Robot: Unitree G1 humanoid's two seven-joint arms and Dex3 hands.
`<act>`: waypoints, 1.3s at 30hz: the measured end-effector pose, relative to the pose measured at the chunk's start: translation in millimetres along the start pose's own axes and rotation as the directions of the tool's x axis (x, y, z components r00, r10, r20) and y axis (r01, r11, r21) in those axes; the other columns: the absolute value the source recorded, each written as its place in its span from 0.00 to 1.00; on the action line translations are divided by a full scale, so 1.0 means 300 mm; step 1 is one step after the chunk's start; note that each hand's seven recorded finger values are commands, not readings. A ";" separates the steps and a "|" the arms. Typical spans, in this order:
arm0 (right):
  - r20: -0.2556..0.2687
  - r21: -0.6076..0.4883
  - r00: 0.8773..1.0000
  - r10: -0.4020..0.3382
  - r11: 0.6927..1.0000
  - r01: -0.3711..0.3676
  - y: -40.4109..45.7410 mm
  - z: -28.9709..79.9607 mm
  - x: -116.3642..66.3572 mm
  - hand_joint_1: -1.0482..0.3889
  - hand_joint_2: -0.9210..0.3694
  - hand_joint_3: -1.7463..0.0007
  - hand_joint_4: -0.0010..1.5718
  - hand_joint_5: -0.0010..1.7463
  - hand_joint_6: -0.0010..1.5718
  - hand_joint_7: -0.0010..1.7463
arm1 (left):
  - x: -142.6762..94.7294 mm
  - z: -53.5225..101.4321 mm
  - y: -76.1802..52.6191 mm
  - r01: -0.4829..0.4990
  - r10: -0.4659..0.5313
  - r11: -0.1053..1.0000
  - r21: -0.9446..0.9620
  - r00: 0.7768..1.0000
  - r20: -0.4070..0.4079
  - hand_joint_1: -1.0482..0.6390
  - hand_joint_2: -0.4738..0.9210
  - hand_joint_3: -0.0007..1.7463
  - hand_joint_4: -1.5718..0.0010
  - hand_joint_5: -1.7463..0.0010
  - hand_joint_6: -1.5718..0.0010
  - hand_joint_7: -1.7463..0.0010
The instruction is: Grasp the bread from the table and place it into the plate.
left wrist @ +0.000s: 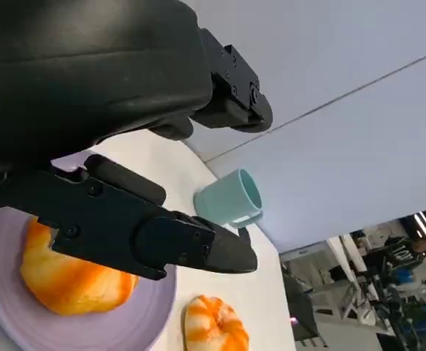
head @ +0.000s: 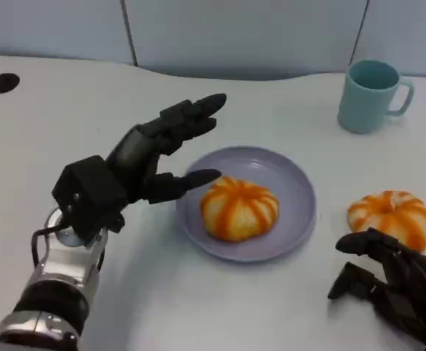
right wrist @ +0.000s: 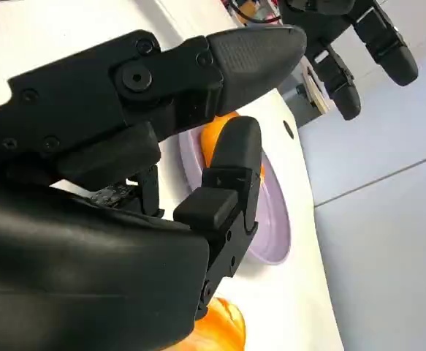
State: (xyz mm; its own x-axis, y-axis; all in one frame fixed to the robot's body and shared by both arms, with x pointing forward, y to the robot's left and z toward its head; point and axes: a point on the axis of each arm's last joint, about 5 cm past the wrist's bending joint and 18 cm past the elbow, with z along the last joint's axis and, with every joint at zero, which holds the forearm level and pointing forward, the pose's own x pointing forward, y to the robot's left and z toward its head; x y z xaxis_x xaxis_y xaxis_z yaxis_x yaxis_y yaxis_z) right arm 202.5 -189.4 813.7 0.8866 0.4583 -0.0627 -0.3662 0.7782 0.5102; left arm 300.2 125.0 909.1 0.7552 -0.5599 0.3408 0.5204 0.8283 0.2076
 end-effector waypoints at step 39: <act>-0.008 -0.011 1.000 0.000 1.000 0.000 -0.001 -0.004 0.004 0.40 0.00 0.91 0.41 0.81 0.42 0.55 | -0.422 -0.024 -0.118 -0.625 0.504 0.556 -0.548 0.778 -0.375 0.41 1.00 0.12 0.60 0.14 0.58 0.48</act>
State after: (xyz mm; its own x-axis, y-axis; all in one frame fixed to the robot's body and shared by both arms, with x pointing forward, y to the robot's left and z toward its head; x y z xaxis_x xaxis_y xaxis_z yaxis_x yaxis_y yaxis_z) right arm 203.3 -188.6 812.7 0.8844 0.4616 -0.0698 -0.3690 0.7827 0.5012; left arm 189.2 166.3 851.9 0.9993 -0.0258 0.0255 0.0359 0.7994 -0.5997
